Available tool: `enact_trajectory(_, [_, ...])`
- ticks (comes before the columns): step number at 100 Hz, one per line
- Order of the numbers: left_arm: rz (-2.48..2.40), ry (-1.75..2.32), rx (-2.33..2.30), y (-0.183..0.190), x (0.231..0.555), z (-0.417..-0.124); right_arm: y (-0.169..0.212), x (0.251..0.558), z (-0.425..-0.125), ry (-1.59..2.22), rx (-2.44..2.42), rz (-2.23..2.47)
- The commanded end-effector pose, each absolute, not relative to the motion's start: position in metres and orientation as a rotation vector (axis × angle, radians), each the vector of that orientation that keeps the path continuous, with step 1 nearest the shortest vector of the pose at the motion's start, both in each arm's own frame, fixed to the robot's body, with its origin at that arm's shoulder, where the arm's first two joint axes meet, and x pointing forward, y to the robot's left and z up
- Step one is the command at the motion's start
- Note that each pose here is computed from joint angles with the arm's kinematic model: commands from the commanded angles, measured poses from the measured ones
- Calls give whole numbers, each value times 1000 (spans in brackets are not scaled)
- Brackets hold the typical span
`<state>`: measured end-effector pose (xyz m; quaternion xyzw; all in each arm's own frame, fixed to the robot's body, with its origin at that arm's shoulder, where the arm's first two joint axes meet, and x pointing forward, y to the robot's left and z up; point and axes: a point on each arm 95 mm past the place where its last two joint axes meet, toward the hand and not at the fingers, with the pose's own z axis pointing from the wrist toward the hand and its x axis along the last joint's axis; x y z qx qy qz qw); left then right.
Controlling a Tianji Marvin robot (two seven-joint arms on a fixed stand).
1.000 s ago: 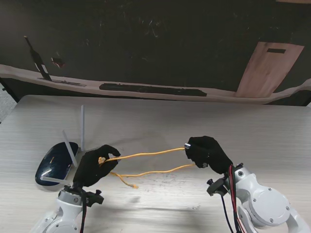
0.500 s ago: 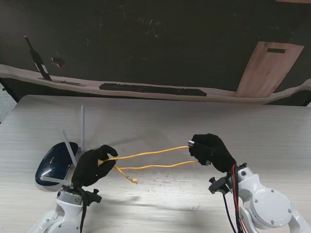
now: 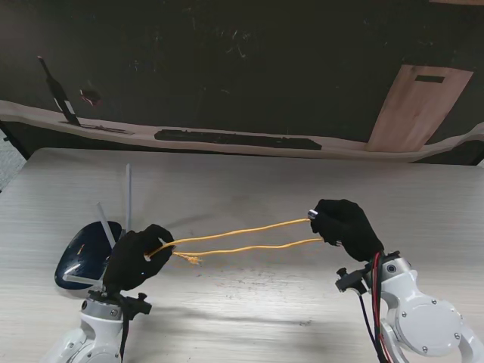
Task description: Untangle the Ethernet cable and plug it into the router
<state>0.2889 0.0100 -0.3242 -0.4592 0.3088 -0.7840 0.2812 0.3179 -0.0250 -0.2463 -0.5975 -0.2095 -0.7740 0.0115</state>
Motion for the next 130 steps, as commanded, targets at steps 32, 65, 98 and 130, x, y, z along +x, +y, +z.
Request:
enact_trajectory(32, [-2057, 819, -1272, 16, 288, -331, -41, 317, -238, -646, -1840, -2525])
enact_trajectory(65, [-2022, 819, -1284, 14, 290, -332, -48, 311, -229, -555, -1774, -2605])
enact_trajectory(98, [-2021, 808, -1279, 14, 291, -331, -47, 307, -234, -587, -1818, -2572])
enact_trajectory(130, [-2047, 769, -1277, 7, 293, -329, -31, 313, -241, -802, -1871, -2507])
